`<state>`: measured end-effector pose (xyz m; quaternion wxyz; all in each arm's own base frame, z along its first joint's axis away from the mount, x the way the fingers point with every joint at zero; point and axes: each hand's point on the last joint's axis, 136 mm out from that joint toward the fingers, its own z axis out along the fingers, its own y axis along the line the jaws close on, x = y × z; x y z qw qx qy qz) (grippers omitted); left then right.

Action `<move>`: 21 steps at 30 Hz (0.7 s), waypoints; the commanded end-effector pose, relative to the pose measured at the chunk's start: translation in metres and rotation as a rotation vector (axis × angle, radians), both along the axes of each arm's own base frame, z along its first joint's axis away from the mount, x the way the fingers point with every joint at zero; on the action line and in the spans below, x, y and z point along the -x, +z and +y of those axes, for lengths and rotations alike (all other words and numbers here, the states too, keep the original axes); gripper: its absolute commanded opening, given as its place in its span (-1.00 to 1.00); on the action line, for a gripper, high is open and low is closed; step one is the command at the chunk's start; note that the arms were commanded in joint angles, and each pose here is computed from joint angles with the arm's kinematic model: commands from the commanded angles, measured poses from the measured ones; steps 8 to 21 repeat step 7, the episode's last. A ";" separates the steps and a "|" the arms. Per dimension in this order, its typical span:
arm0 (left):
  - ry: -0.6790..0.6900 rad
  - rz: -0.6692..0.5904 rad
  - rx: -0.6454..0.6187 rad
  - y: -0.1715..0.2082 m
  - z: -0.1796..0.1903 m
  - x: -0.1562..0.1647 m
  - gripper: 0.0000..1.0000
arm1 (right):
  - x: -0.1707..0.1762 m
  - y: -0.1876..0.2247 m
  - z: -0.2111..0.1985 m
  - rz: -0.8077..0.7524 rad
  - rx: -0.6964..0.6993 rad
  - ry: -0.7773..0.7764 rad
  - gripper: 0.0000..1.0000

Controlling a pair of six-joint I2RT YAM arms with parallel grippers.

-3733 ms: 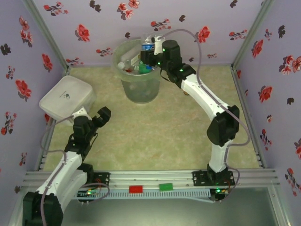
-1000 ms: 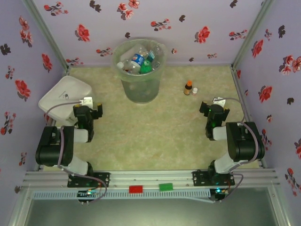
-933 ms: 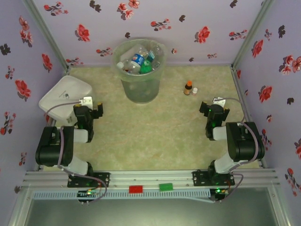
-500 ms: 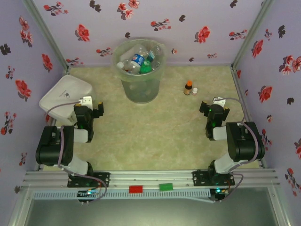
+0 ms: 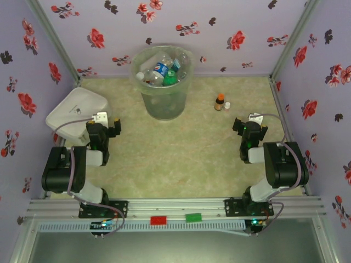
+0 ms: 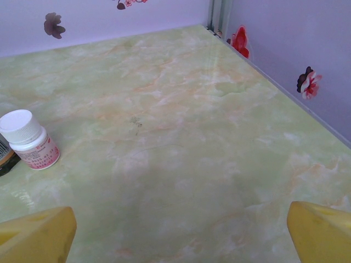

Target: Put the plastic bottles in the bin

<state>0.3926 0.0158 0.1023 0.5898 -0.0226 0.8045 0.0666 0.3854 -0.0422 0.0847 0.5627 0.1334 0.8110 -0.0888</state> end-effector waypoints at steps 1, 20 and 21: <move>0.024 0.013 0.019 -0.005 0.006 -0.002 1.00 | -0.002 0.005 0.001 -0.028 -0.009 0.002 0.99; 0.035 0.022 0.017 -0.005 0.008 -0.003 1.00 | -0.002 0.005 0.003 -0.028 -0.005 0.010 0.99; 0.035 0.022 0.017 -0.005 0.008 -0.003 1.00 | -0.002 0.005 0.003 -0.028 -0.005 0.010 0.99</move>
